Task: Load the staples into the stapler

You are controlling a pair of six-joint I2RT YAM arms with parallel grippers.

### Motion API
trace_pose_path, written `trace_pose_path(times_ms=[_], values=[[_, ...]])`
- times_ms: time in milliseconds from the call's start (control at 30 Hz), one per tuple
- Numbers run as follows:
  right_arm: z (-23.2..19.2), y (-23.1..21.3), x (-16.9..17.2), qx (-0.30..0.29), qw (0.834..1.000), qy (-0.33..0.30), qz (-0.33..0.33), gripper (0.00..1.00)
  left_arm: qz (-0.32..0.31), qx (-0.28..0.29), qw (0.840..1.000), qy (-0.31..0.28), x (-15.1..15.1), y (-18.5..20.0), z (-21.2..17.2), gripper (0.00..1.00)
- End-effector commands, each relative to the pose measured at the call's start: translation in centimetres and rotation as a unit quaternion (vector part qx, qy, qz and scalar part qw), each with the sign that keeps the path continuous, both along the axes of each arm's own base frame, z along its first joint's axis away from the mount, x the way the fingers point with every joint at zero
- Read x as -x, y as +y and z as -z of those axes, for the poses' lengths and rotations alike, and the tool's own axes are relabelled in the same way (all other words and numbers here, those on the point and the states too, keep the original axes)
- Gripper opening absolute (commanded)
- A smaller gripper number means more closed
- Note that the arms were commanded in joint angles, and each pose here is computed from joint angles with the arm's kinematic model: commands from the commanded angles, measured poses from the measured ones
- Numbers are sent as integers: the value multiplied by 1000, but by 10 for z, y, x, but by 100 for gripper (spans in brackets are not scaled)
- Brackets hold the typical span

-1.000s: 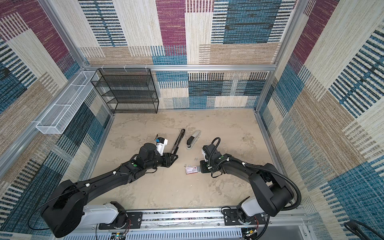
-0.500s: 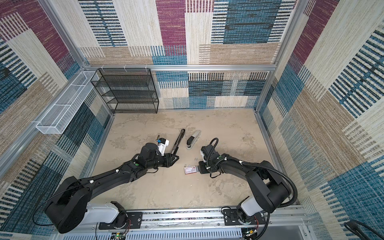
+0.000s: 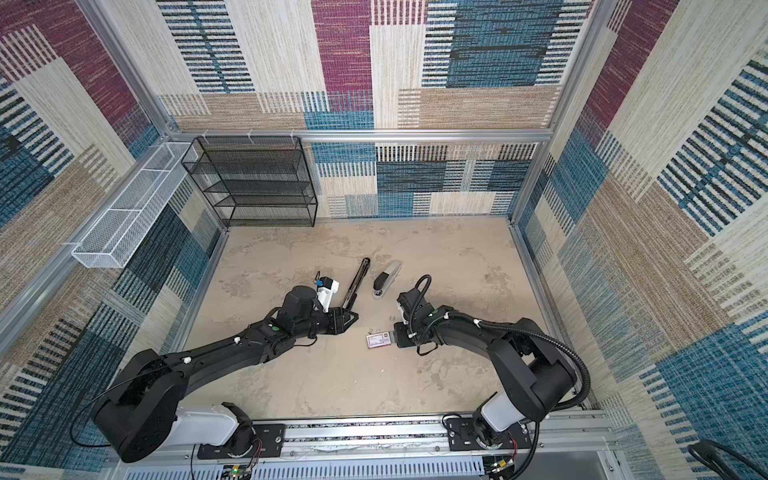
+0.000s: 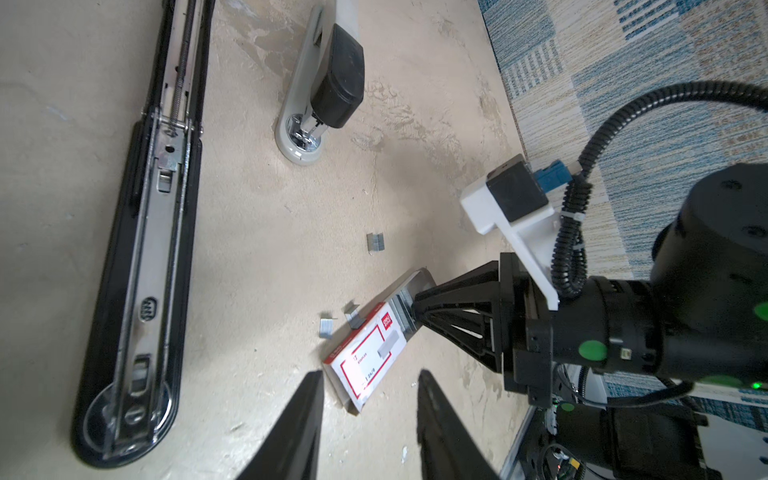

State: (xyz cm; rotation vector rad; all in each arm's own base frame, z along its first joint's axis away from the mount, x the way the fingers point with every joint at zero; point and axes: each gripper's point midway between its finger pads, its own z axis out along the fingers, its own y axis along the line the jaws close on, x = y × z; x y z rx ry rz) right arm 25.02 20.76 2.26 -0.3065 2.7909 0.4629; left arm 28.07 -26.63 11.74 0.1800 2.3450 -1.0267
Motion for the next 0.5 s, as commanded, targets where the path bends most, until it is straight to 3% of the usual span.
trace_pose_path(times_ms=[0,167,467], values=[[8,-9,6,34,999,14,3,17,3,14,1000,1,0,-3,-4,41],[7,-8,5,51,999,8,2,20,4,18,1000,5,0,-4,-1,40],[7,-4,5,72,997,7,-3,14,3,21,1000,8,1,-3,0,40]])
